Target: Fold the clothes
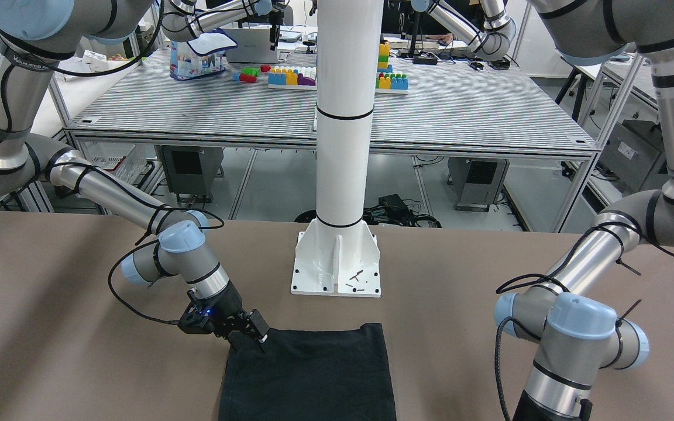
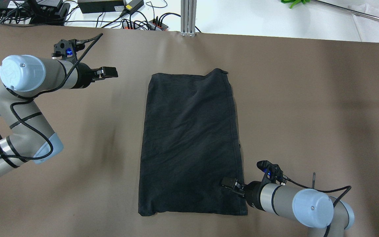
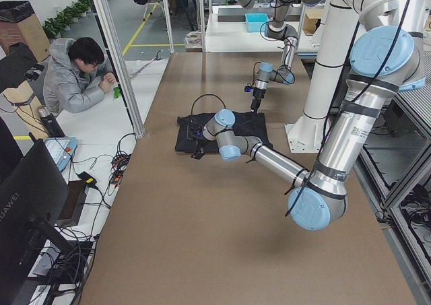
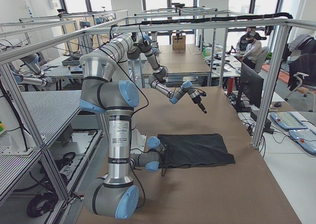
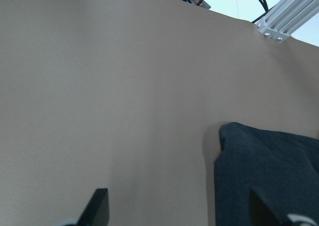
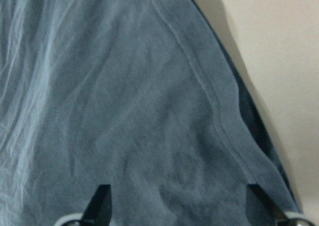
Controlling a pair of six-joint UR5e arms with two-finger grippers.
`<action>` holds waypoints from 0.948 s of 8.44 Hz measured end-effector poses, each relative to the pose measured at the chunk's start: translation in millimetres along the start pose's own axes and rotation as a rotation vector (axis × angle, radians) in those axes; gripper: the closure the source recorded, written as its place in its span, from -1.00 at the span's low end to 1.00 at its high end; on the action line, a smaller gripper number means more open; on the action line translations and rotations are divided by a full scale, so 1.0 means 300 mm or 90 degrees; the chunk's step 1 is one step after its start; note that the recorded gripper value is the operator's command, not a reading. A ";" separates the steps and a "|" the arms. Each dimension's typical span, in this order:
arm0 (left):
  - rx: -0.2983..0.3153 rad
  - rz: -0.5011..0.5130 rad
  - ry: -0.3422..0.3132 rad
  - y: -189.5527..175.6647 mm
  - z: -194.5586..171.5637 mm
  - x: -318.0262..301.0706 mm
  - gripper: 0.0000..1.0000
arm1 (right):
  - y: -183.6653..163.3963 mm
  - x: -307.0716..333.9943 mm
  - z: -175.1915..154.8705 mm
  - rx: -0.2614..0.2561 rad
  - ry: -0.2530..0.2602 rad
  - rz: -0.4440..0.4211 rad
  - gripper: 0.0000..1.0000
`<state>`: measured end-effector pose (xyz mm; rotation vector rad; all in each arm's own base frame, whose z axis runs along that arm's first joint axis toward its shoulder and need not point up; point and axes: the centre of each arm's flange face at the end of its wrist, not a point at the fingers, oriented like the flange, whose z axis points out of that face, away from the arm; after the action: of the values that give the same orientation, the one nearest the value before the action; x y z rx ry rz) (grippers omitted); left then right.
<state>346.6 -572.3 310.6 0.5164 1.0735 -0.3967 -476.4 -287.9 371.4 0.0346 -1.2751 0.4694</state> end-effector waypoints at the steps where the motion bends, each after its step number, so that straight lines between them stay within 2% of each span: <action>1: 0.001 0.000 -0.001 0.000 0.001 -0.002 -1.00 | 0.023 0.006 0.003 0.000 0.001 -0.002 -0.89; 3: 0.002 0.000 -0.003 -0.001 0.004 -0.007 -1.00 | 0.053 0.012 0.013 -0.004 0.010 -0.005 -0.89; 7: 0.001 -0.001 -0.007 0.000 0.010 -0.018 -1.00 | 0.108 -0.033 0.061 -0.005 0.051 -0.010 -0.88; 8: 0.000 -0.001 -0.010 0.003 0.011 -0.027 -1.00 | 0.123 -0.064 0.074 -0.006 0.057 -0.011 -0.66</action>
<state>346.0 -573.1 319.4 0.5116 1.0590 -0.4007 -514.0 -266.9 351.9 0.0171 -1.1889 0.4457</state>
